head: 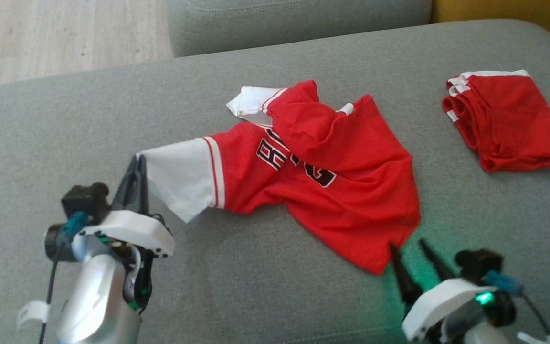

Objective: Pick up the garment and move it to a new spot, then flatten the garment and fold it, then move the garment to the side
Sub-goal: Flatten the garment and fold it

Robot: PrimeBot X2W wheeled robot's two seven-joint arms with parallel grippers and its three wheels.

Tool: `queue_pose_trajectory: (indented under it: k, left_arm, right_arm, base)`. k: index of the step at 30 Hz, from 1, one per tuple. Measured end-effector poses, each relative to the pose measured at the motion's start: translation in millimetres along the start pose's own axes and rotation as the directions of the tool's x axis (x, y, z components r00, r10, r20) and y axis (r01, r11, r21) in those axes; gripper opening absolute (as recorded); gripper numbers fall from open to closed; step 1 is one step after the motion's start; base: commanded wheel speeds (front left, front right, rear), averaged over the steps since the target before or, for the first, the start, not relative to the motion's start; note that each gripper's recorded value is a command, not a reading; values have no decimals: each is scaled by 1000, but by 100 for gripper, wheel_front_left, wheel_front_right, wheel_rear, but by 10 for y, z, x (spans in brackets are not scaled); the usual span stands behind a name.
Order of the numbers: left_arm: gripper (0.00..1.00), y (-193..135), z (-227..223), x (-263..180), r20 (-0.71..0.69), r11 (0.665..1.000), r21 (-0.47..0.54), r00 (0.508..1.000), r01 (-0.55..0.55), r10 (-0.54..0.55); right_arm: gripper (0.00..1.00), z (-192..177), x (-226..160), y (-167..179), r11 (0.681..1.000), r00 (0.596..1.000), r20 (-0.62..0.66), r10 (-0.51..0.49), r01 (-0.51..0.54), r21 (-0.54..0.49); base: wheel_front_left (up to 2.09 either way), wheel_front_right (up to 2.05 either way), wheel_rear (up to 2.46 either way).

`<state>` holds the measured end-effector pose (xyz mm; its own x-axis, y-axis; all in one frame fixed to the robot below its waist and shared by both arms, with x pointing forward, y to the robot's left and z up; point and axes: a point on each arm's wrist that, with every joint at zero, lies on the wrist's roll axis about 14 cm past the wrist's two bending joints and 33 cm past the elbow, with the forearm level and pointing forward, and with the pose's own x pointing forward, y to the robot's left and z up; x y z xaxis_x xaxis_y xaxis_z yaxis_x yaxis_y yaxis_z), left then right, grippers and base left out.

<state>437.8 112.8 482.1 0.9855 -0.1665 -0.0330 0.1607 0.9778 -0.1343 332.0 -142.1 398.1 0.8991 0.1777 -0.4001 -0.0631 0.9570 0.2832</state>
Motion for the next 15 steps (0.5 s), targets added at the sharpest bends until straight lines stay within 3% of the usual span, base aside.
queue_pose_trajectory:
  k: [6,15]
  left_arm:
    - [0,68,92,-79,36,1000,-13,999,-22,23]
    - [0,123,144,-137,55,999,-4,998,-38,39]
  right_arm:
    - [100,-307,-50,67,999,991,-130,20,-15,34]
    - [100,-489,-53,202,992,976,-209,68,-44,116]
  base:
    - [0,0,0]
    - [0,0,0]
